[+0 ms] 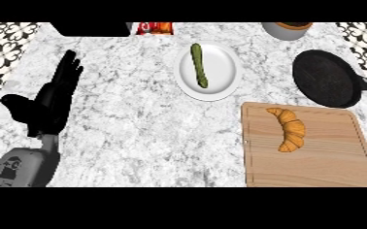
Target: Pick the croissant from the cutting board and place it in the pan
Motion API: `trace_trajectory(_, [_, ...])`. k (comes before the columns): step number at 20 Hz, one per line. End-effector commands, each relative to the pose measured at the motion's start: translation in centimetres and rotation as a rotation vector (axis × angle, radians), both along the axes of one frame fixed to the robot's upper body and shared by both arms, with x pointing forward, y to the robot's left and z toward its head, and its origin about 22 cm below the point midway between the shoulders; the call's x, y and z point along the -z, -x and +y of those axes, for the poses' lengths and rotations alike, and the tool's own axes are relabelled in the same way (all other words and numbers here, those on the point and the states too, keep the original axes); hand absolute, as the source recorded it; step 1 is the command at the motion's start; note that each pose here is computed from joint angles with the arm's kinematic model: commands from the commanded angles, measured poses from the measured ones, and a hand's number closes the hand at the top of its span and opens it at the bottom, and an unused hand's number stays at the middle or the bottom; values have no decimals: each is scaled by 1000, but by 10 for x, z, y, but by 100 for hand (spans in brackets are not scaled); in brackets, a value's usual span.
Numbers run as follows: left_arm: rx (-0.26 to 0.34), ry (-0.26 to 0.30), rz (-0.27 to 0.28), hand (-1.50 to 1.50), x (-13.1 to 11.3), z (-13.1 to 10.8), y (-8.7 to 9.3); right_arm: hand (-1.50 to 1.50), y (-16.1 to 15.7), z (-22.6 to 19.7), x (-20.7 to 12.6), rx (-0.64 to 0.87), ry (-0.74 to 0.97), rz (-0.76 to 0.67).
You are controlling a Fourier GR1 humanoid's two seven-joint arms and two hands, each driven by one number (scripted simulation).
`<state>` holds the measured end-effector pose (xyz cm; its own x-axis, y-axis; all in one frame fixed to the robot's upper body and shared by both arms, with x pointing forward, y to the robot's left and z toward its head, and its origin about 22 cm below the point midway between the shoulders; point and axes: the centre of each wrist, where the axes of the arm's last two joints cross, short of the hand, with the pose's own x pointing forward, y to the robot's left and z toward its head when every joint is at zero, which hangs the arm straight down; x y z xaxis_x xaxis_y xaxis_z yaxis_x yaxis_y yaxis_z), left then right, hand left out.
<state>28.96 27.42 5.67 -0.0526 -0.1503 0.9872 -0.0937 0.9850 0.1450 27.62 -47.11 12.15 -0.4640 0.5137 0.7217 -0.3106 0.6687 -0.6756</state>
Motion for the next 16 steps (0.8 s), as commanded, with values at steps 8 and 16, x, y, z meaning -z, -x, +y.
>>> trace_trajectory(8, [11, -25, 19, 0, 21, 2, -17, -150, -42, 16, -54, -145, 247, -25])
trace_trajectory(16, [8, -22, -12, 0, 3, -3, -12, -150, -66, 51, -81, -218, 268, 6])
